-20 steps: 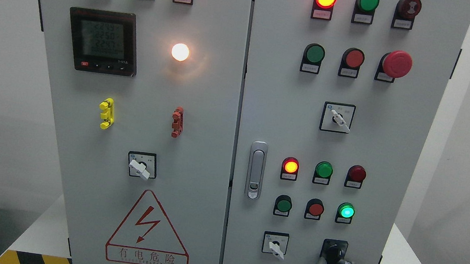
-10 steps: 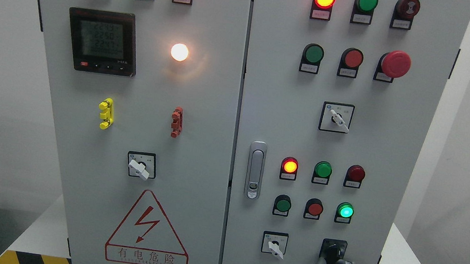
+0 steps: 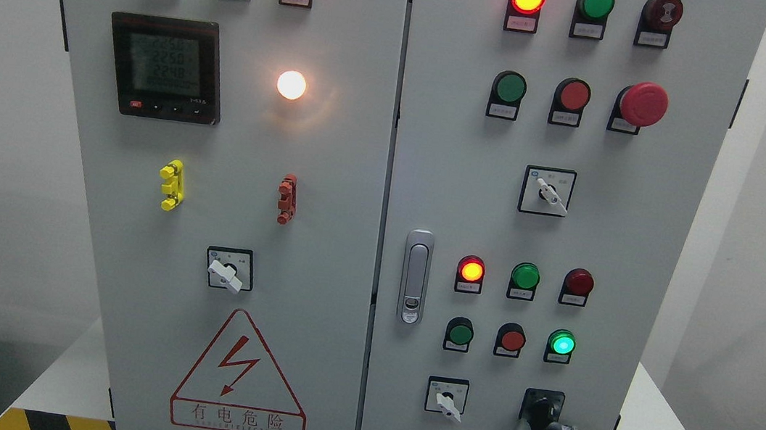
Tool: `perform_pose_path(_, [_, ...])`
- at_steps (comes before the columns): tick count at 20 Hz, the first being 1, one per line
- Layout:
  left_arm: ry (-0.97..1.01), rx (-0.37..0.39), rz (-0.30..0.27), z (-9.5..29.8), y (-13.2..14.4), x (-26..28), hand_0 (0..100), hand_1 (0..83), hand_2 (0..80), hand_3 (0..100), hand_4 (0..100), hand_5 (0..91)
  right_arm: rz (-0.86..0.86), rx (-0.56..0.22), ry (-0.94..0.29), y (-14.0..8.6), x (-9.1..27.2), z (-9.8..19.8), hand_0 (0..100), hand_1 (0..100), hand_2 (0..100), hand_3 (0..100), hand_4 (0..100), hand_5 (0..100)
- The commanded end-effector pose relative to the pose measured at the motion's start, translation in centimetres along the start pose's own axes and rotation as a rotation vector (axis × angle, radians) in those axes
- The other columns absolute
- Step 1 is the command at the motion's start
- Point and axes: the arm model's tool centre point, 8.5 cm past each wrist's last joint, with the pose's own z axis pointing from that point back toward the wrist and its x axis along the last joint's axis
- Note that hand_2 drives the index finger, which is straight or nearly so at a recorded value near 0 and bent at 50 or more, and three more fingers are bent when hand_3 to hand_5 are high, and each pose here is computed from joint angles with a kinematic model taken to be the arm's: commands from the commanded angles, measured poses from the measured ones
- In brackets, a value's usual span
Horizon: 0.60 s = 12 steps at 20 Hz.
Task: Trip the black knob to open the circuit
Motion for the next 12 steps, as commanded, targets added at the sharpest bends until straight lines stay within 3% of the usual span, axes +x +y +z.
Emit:
perform_pose_path(1, [-0.009,-0.005,-0.032,-0.05,-0.09,0.51,12,38.9,0.0,0,0,0.0,0.004,-0.009,0.003,-0.3,-0.12,-0.11,47,78,57,85,83,92])
perform_pose_path(12, [-0.009,-0.006,-0.034,-0.05,-0.09,0.51,12,38.9,0.0,0,0,0.0,0.007,-0.008,0.002,-0.39,-0.13,-0.15,47,78,57,85,83,92])
